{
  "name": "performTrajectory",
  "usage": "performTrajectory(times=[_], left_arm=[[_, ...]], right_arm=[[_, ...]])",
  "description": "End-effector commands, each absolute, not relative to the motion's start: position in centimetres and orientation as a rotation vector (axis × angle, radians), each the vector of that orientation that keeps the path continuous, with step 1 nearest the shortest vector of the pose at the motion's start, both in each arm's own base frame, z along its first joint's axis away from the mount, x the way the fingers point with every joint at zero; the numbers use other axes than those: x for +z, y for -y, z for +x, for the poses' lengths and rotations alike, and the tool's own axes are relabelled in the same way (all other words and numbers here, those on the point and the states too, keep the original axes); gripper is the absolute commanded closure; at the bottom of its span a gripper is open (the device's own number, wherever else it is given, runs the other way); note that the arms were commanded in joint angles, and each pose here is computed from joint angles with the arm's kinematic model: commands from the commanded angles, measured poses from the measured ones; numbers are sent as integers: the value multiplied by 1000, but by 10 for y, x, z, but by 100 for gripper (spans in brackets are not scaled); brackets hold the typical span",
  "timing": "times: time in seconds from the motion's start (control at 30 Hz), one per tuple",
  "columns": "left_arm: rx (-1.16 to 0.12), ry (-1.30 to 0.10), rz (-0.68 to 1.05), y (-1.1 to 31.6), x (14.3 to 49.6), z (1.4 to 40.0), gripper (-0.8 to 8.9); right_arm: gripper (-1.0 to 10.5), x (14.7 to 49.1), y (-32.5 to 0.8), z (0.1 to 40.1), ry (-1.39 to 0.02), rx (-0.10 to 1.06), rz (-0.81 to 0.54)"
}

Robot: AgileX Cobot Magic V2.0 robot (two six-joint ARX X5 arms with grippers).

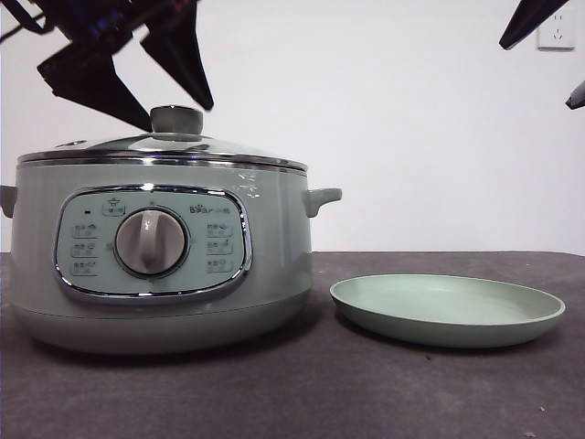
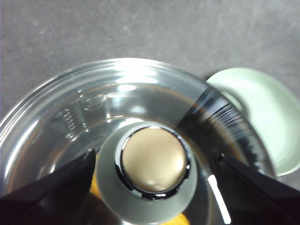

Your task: Take the corn out from the steamer,put the corn on the plate,close the lid

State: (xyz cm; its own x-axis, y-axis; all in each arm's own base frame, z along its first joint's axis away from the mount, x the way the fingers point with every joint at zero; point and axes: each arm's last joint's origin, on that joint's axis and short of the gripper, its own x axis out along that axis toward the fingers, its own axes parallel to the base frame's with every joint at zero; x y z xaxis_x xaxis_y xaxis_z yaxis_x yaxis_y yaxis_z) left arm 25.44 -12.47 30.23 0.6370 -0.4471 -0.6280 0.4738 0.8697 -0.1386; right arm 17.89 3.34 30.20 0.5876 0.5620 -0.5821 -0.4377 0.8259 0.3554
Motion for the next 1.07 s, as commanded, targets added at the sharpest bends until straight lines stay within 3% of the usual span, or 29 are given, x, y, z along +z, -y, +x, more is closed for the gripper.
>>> performTrajectory(times=[0.03,0.1,0.13,0.23,0.3,0.47,0.57,0.8,0.93,1.07], left_arm=[[-523,-704,102,130,298,256,407],[-528,-711,109,132,296,257,411],[-528,-714,110,132,295,257,458],[-532,-714,115,132,295,257,745],[-538,-713,135,132,295,256,825],[-533,-644,124,131,305,256,822],[-459,-547,122,120,332,245,822],[-225,-341,116,84,382,189,823],[-130,-294,116,67,395,160,822],[-65,-270,119,58,400,145,823]], right_arm=[[505,303,-33,179,-736,581,185],[505,303,-33,179,-737,581,185],[505,303,-33,179,-736,581,185],[505,303,-33,179,-736,581,186],[506,303,-33,179,-738,578,192],[509,305,-38,181,-711,598,197],[510,308,-58,187,-714,667,194],[510,317,-140,220,-805,795,36],[511,317,-199,242,-837,860,-64],[513,313,-235,258,-859,880,-131]])
